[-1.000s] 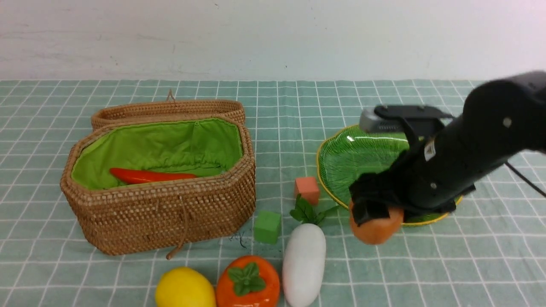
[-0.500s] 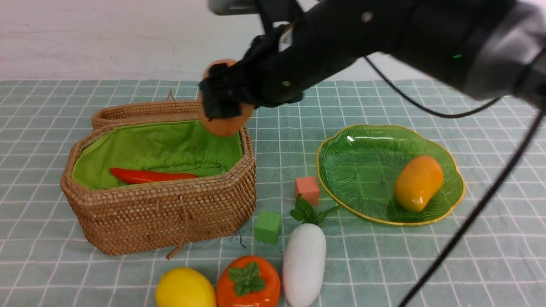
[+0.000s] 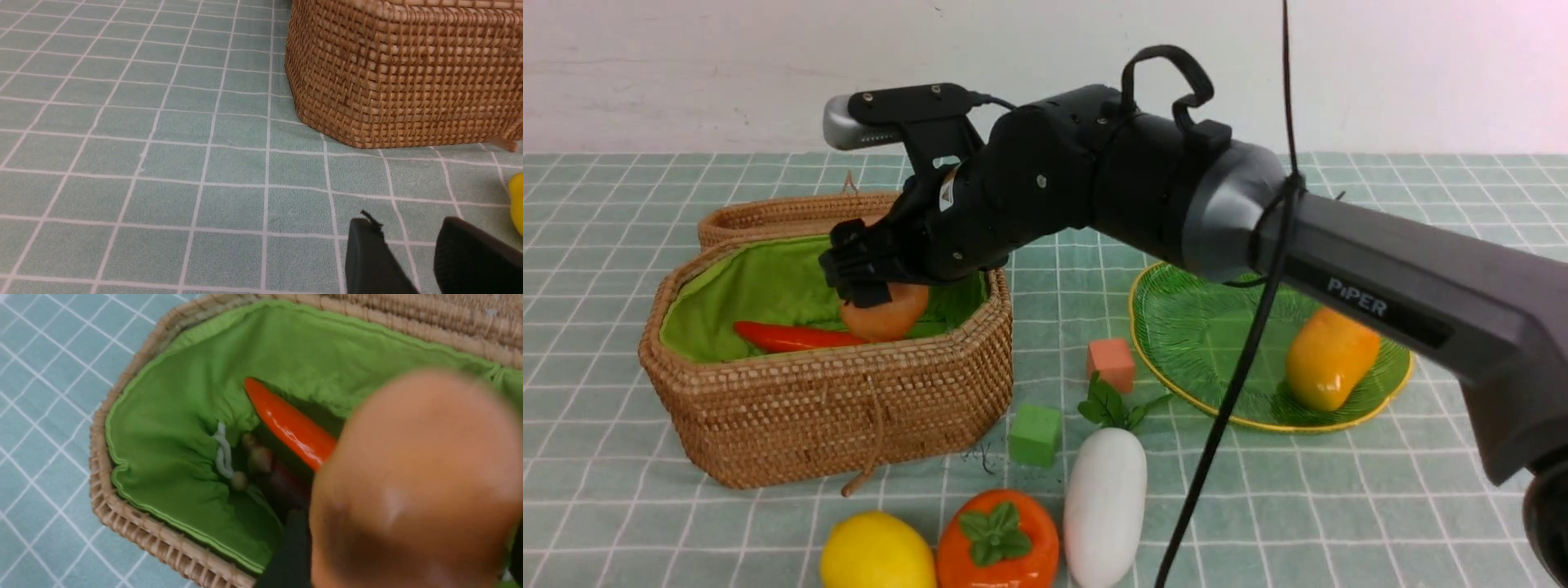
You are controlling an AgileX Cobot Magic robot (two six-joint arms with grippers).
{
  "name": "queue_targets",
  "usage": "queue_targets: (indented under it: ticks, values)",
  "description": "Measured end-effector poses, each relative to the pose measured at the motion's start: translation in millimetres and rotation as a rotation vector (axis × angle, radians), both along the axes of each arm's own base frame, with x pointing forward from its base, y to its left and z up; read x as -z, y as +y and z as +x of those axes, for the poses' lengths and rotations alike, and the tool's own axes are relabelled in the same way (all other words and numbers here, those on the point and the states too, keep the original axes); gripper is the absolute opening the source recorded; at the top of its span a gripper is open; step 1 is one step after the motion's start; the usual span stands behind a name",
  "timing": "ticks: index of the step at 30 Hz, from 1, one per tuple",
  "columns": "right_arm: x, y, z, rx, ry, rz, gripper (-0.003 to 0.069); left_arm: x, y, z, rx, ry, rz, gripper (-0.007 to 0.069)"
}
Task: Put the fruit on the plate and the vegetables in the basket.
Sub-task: Use the right arm to grab a potato and put it into the left basket, then take a daikon with your right arm and place it on the basket on the left.
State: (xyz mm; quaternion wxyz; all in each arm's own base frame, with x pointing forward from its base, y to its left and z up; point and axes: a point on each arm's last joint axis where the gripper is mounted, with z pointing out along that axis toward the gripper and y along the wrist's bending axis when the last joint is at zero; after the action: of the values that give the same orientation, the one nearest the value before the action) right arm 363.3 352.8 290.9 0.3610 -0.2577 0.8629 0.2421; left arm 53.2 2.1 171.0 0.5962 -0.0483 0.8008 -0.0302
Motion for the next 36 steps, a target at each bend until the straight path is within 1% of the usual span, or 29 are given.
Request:
queue_targets:
  ticks: [3,6,8,10,13,14,15,17,18,19,20,21,22,23,25,31,32,36]
  values:
    - [-6.0,-3.8,-1.7,-0.001,0.002,-0.008,0.0678,0.0,0.0,0.0,0.0,0.0,0.0,0.0239]
    - [-17.8,-13.7,-3.4,0.003,0.002,-0.03,0.0658,0.0,0.0,0.0,0.0,0.0,0.0,0.0239]
    - [-35.4,-29.5,-8.6,0.007,0.009,-0.075,0.0624,0.0,0.0,0.0,0.0,0.0,0.0,0.0239]
    - [-45.2,-38.9,-12.4,0.009,0.014,-0.105,0.0605,0.0,0.0,0.0,0.0,0.0,0.0,0.0239]
    - [-81.4,-76.6,-30.2,0.041,0.012,-0.246,0.0552,0.0,0.0,0.0,0.0,0.0,0.0,0.0239]
    - [-85.8,-80.5,-33.0,0.048,0.016,-0.255,0.0548,0.0,0.0,0.0,0.0,0.0,0.0,0.0239]
    - [-99.5,-96.7,-41.3,0.097,0.029,-0.291,0.0534,0.0,0.0,0.0,0.0,0.0,0.0,0.0239]
    - [-115.2,-114.4,-53.1,0.185,0.054,-0.28,0.0524,0.0,0.0,0.0,0.0,0.0,0.0,0.0239]
    - [-120.5,-120.4,-58.8,0.224,0.071,-0.26,0.0523,0.0,0.0,0.0,0.0,0.0,0.0,0.0239]
    - [-119.7,-121.5,-59.8,0.234,0.08,-0.26,0.0522,0.0,0.0,0.0,0.0,0.0,0.0,0.0239]
    - [-119.7,-125.8,-64.8,0.281,0.118,-0.236,0.052,0.0,0.0,0.0,0.0,0.0,0.0,0.0239]
    - [-114.8,-129.3,-70.9,0.355,0.193,-0.195,0.0519,0.0,0.0,0.0,0.0,0.0,0.0,0.0239]
    - [-101.9,-128.9,-73.7,0.415,0.269,-0.179,0.0519,0.0,0.0,0.0,0.0,0.0,0.0,0.0239]
    - [-92.8,-127.5,-75.1,0.443,0.309,-0.178,0.0518,0.0,0.0,0.0,0.0,0.0,0.0,0.0239]
    - [-58.4,-119.2,-79.2,0.49,0.407,-0.202,0.0518,0.0,0.0,0.0,0.0,0.0,0.0,0.0239]
    - [7.3,-103.5,-77.9,0.521,0.509,-0.235,0.0518,0.0,0.0,0.0,0.0,0.0,0.0,0.0239]
    - [10.8,-102.4,-76.7,0.525,0.513,-0.233,0.0518,0.0,0.0,0.0,0.0,0.0,0.0,0.0239]
    - [50.3,-92.5,-65.9,0.545,0.553,-0.275,0.0518,0.0,0.0,0.0,0.0,0.0,0.0,0.0239]
